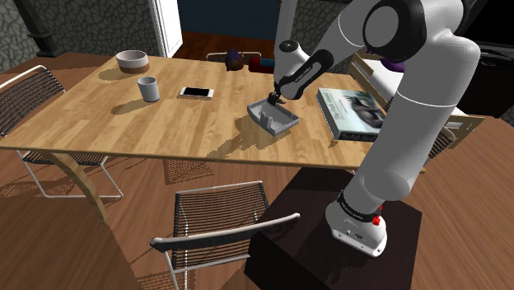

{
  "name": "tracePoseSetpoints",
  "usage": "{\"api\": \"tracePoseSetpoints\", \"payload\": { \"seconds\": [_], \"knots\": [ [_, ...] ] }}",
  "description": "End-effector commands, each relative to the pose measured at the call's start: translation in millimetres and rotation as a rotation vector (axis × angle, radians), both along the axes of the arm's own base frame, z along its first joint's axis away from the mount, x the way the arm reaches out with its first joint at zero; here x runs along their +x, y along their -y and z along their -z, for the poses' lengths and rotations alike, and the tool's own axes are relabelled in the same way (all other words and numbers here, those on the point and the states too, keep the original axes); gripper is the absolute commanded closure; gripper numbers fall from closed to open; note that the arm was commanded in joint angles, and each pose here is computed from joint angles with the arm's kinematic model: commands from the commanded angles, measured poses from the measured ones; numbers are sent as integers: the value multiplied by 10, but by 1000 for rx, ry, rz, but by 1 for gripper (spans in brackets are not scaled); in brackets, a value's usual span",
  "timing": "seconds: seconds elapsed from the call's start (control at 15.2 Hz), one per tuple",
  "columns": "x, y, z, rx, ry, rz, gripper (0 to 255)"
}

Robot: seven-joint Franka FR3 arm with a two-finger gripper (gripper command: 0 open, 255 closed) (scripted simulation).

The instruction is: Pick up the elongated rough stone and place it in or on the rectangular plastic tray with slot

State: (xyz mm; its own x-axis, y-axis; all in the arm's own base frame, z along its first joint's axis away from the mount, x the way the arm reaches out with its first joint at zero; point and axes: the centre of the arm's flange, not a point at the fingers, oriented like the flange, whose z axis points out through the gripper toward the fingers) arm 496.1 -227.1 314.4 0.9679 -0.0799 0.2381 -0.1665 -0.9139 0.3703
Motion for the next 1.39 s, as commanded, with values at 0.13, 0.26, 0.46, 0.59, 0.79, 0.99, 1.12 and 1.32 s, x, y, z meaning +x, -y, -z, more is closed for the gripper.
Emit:
{"api": "tracePoseSetpoints", "payload": {
  "seconds": [0.13, 0.26, 0.46, 0.59, 0.79, 0.99, 1.12, 1.32],
  "knots": [
    [0, 0, 1, 0, 0, 0, 0],
    [0, 0, 1, 0, 0, 0, 255],
    [0, 0, 1, 0, 0, 0, 255],
    [0, 0, 1, 0, 0, 0, 255],
    [1, 0, 1, 0, 0, 0, 255],
    [1, 0, -157, 0, 0, 0, 255],
    [1, 0, -263, 0, 0, 0, 255],
    [1, 0, -421, 0, 0, 0, 255]
  ]
}}
